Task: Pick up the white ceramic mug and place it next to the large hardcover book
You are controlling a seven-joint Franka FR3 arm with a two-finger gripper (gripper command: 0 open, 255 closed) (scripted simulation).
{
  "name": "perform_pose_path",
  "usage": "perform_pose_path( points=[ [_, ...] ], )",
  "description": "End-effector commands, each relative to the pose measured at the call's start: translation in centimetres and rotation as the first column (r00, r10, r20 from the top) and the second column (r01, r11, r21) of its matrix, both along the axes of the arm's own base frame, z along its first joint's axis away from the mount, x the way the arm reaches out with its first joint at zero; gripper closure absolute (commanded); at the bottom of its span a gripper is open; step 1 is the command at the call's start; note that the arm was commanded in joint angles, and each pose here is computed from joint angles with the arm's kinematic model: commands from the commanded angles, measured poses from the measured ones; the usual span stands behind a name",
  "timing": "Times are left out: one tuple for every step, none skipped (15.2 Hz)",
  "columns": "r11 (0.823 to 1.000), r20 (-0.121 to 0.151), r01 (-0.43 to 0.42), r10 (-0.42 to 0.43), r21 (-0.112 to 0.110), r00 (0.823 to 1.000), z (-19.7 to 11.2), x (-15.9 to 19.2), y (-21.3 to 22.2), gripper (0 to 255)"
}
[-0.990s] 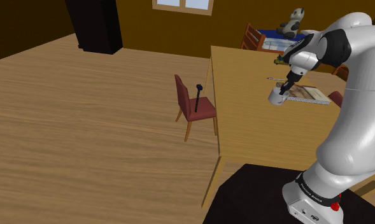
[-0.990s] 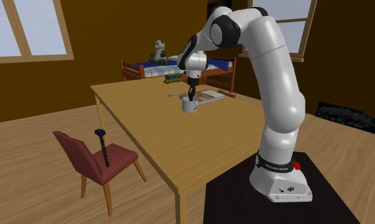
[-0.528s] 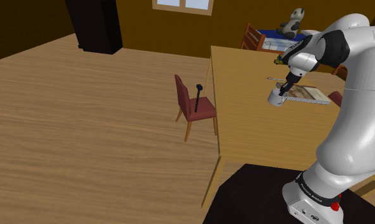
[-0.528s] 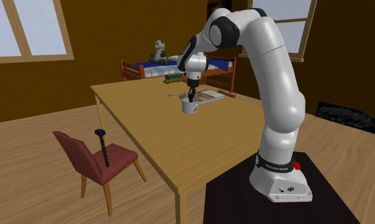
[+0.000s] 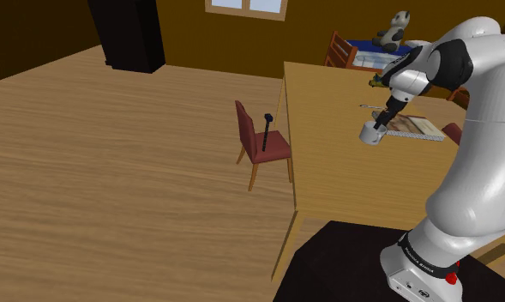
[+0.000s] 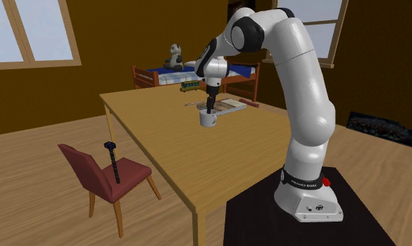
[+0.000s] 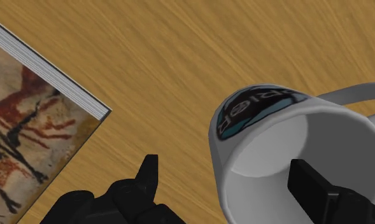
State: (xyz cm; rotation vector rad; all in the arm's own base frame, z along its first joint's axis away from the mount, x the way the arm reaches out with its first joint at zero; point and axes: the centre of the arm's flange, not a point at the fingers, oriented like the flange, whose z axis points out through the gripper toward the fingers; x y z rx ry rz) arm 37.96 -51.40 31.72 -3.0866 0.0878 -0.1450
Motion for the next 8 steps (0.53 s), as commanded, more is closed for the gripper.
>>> perform_pose_path(
  points=[
    [1.0, 0.0, 0.0, 0.0, 0.0, 1.0, 2.0, -0.1, -0.2, 0],
    [1.0, 0.0, 0.0, 0.0, 0.0, 1.0, 3.3, -0.2, -0.2, 0],
    [1.0, 0.0, 0.0, 0.0, 0.0, 1.0, 4.3, -0.3, -0.3, 0],
    [1.0, 0.0, 0.0, 0.0, 0.0, 1.0, 4.3, -0.3, -0.3, 0],
    [1.0, 0.0, 0.0, 0.0, 0.0, 1.0, 4.3, -0.3, -0.3, 0],
    [1.0, 0.0, 0.0, 0.0, 0.0, 1.0, 4.3, -0.3, -0.3, 0],
    [1.0, 0.0, 0.0, 0.0, 0.0, 1.0, 4.3, -0.3, -0.3, 0],
    [1.0, 0.0, 0.0, 0.0, 0.0, 1.0, 4.3, -0.3, -0.3, 0]
  ],
)
